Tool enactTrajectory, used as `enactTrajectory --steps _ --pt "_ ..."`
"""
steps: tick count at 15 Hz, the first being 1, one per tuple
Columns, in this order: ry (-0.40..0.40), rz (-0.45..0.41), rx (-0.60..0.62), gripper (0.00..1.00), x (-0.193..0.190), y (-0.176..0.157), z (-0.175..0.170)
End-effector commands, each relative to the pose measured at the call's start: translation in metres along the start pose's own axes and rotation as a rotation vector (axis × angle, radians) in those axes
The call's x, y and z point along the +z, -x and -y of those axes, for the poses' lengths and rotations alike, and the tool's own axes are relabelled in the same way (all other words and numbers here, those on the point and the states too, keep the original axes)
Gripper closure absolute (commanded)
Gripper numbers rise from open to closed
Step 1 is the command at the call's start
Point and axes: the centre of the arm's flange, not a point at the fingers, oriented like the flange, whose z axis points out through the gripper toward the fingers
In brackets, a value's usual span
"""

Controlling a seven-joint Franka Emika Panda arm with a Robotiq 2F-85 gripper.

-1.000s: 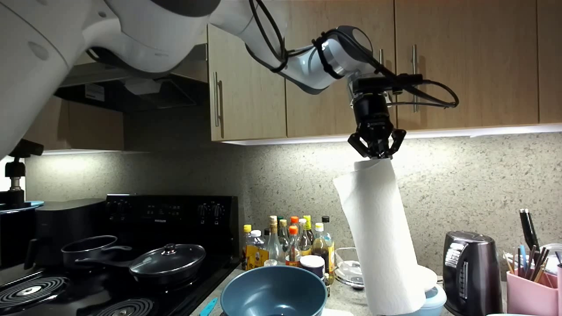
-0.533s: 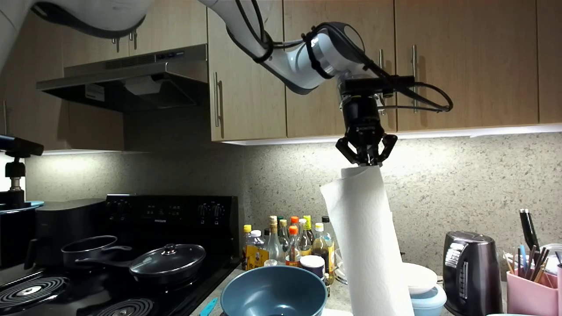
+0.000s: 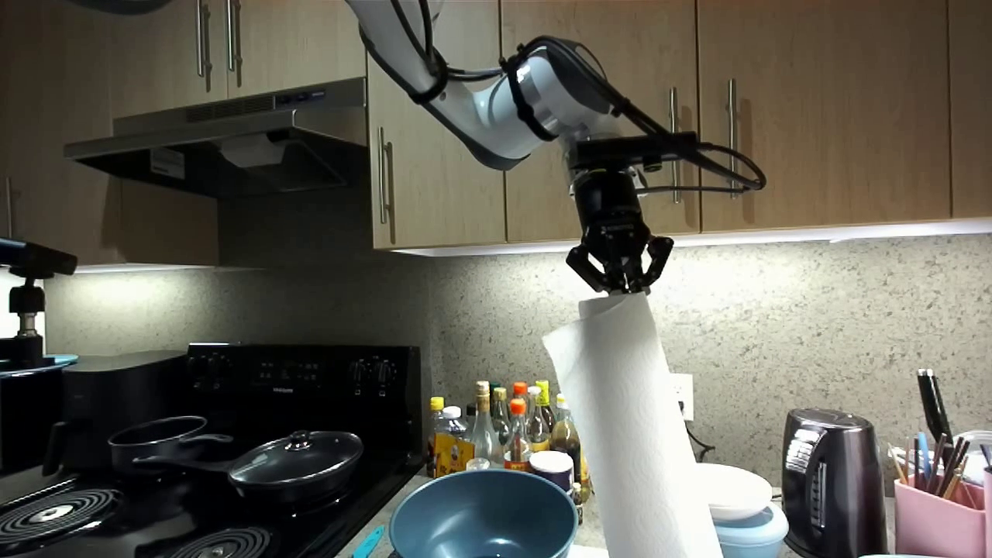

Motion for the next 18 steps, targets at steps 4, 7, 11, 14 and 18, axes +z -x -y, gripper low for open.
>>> enactTrajectory --steps 4,7,11,14,18 --pt "0.066 -0.003 -0.029 0.97 -0.004 -0.002 0.019" --pt "0.077 0.004 -0.042 0.97 -0.007 -0.006 0.021" --pt "0.084 0.007 -0.056 0.97 -0.010 -0.010 0.024" --pt "0.101 0.012 -0.078 0.97 -0.014 -0.018 0.023" --pt "0.134 0.021 -0.113 0.97 -0.019 -0.032 0.024"
